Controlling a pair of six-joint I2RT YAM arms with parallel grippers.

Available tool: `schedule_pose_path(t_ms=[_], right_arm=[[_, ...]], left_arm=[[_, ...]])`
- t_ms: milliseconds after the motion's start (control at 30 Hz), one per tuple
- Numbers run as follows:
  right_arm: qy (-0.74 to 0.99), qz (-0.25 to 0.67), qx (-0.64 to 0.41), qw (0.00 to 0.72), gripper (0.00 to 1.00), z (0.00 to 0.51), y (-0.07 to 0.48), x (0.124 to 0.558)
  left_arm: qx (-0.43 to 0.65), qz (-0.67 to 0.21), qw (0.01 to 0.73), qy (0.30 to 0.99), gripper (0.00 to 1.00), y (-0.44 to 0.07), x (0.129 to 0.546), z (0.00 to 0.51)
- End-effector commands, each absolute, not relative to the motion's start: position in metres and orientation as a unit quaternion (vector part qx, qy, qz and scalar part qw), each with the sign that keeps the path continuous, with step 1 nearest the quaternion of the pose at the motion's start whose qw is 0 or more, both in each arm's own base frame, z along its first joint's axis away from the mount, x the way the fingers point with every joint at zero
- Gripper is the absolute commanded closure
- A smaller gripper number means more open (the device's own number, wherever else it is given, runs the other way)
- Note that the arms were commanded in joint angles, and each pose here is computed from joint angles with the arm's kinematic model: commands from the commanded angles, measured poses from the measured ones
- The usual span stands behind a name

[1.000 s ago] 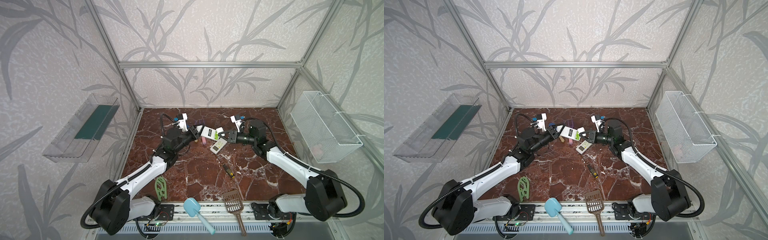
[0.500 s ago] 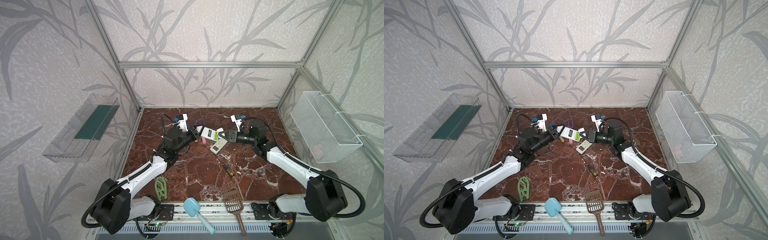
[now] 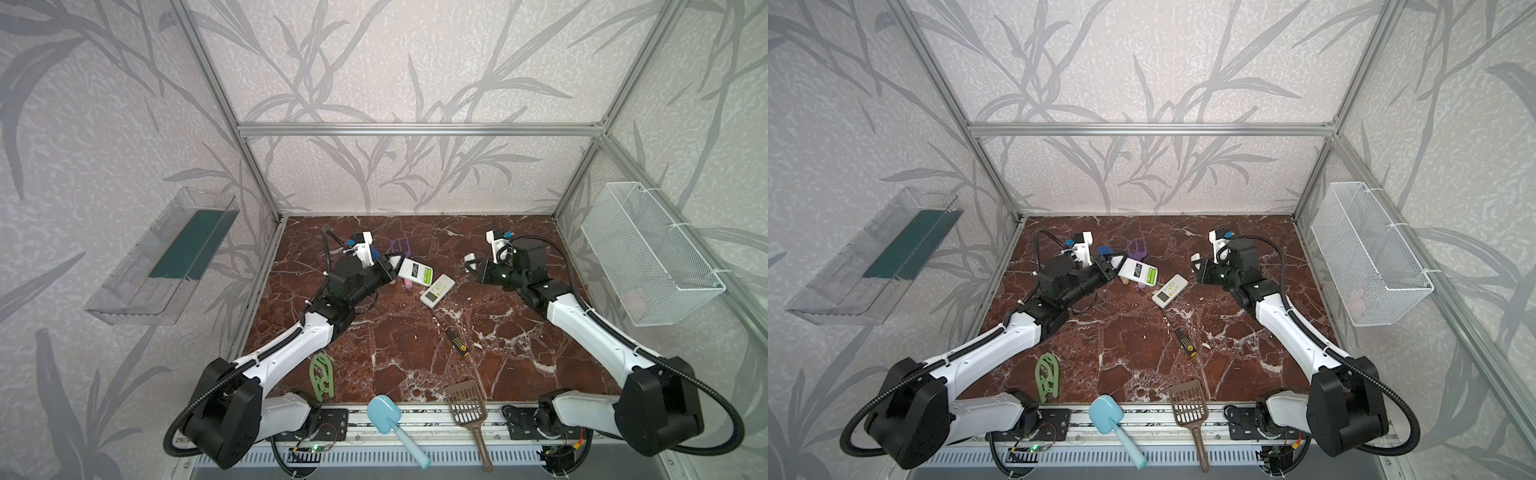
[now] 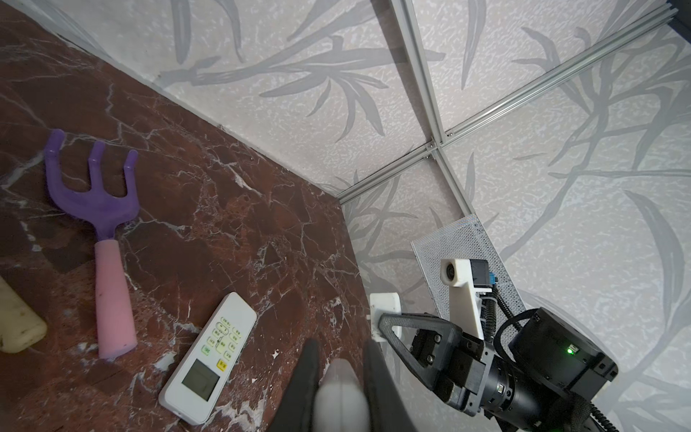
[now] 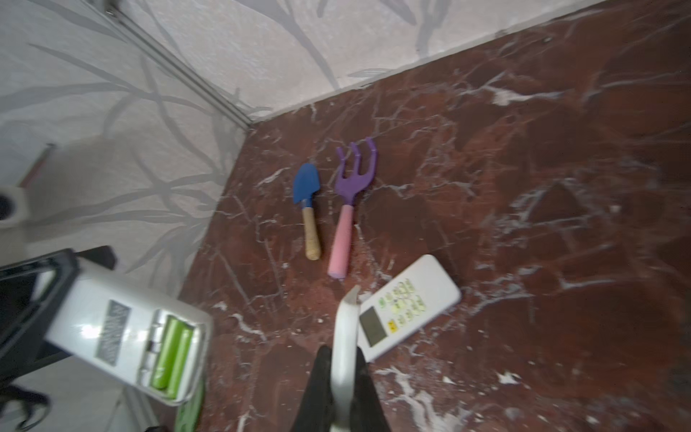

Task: Unload the batteries from the remote control
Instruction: 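Lower the battery cover onto the table and open the right gripper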

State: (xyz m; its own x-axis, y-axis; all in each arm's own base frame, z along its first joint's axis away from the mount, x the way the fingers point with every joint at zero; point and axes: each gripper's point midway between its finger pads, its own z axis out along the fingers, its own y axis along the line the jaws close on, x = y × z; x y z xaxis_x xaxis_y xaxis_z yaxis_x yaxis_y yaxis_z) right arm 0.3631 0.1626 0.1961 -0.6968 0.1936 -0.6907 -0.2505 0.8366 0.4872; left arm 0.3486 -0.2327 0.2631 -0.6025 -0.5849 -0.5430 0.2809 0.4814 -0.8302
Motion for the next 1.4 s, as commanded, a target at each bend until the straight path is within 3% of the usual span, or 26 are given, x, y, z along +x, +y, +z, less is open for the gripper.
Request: schedule_pose_path(t_ms=[0,100,400,967,1367], right_arm=[[0.925,0.096,-0.013,0.368,1.00,0.153,0.107,0.364],[0.938,0.036,-0.011,0.345,1.00,0.128,0.090,0.368],[0.956,-0.031,-0.002,0.290,1.00,0.084,0.076,0.383],[0.980,-0.047,-0.015,0.191,0.98,0.042,0.080,0.385],[0.986,-0.032,-0.018,0.163,0.79,0.033,0.087,0.380]], left_arm=[[-0.091,-0.490,0.440,0.747,1.00,-0.230,0.344,0.262],[-0.089,-0.483,0.435,0.755,1.00,-0.230,0.344,0.255],[-0.085,-0.477,0.441,0.756,1.00,-0.228,0.343,0.255],[-0.083,-0.480,0.446,0.751,1.00,-0.228,0.345,0.257],[-0.085,-0.479,0.448,0.751,1.00,-0.226,0.344,0.257]])
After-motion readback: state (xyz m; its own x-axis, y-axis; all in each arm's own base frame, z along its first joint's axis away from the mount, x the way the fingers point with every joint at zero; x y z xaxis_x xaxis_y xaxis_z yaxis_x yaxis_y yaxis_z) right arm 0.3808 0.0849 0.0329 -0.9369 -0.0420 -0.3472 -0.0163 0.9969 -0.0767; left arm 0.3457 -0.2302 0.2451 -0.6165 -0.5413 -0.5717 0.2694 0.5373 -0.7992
